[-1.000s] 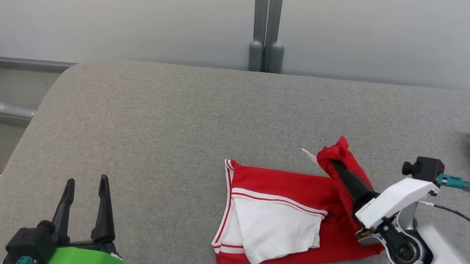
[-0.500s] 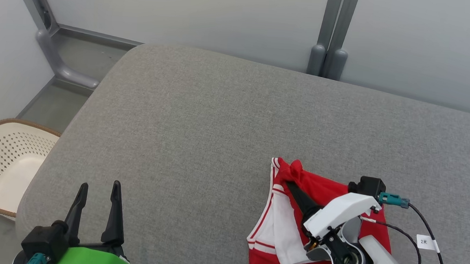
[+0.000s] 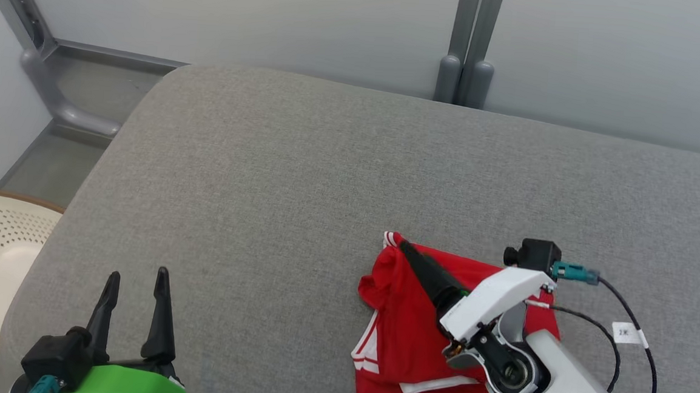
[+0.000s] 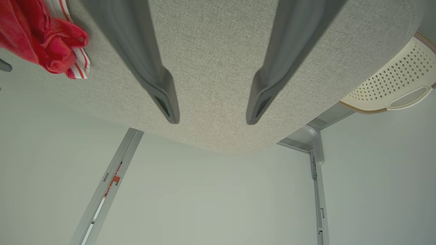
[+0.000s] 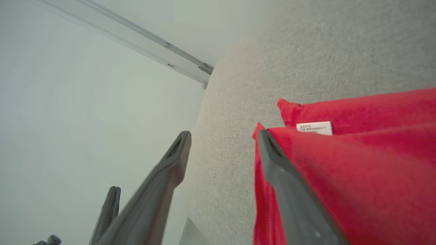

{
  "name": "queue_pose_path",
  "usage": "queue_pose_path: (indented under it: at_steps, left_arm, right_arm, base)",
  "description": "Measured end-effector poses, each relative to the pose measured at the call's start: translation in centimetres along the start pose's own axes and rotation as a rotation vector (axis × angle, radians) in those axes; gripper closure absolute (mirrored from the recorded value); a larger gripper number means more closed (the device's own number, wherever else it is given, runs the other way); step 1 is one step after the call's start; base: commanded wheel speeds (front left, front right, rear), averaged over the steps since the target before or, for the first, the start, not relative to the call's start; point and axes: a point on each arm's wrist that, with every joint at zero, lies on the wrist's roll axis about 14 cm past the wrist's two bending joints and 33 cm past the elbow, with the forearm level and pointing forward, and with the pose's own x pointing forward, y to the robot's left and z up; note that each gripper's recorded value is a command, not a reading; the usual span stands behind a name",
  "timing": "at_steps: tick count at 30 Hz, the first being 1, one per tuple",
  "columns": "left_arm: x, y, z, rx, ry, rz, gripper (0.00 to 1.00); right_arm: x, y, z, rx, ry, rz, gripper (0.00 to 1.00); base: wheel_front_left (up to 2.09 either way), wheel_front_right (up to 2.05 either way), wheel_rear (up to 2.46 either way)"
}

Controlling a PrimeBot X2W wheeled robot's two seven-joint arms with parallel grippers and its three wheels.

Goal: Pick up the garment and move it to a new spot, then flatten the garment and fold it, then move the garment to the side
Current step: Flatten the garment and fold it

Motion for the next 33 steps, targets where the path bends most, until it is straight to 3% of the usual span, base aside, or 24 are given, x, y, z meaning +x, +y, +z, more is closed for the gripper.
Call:
queue_pose_path:
  at_steps: [5, 13, 18, 23, 27, 33]
  left_arm:
    - [0.8, -0.6, 0.4, -0.003, -0.016, -0.015, 0.00]
    - [2.0, -2.1, 1.3, -0.005, -0.047, -0.059, 0.00]
    - [2.8, -3.6, 2.0, -0.004, -0.075, -0.101, 0.00]
    - [3.4, -5.1, 2.3, 0.004, -0.093, -0.145, 0.00]
    - [3.5, -6.1, 1.9, 0.003, -0.086, -0.174, 0.00]
    - [3.6, -6.9, 1.5, 0.027, -0.080, -0.203, 0.00]
  right_arm:
    - [-1.8, 2.9, 5.0, -0.079, -0.140, 0.104, 0.00]
    - [-7.2, 3.1, 13.4, -0.344, -0.394, 0.089, 0.00]
    - [-11.1, 1.1, 17.1, -0.500, -0.535, -0.001, 0.00]
    - [-14.6, -2.2, 18.4, -0.599, -0.620, -0.140, 0.00]
    - [-16.8, -4.8, 18.2, -0.705, -0.626, -0.268, 0.00]
    - [-19.1, -7.0, 17.3, -0.744, -0.656, -0.400, 0.00]
  base:
    - [0.00, 0.00, 0.00]
    - [0.00, 0.00, 0.00]
    - [0.00, 0.00, 0.00]
    - [0.00, 0.00, 0.00]
    - [0.00, 0.00, 0.00]
    - [0.00, 0.00, 0.00]
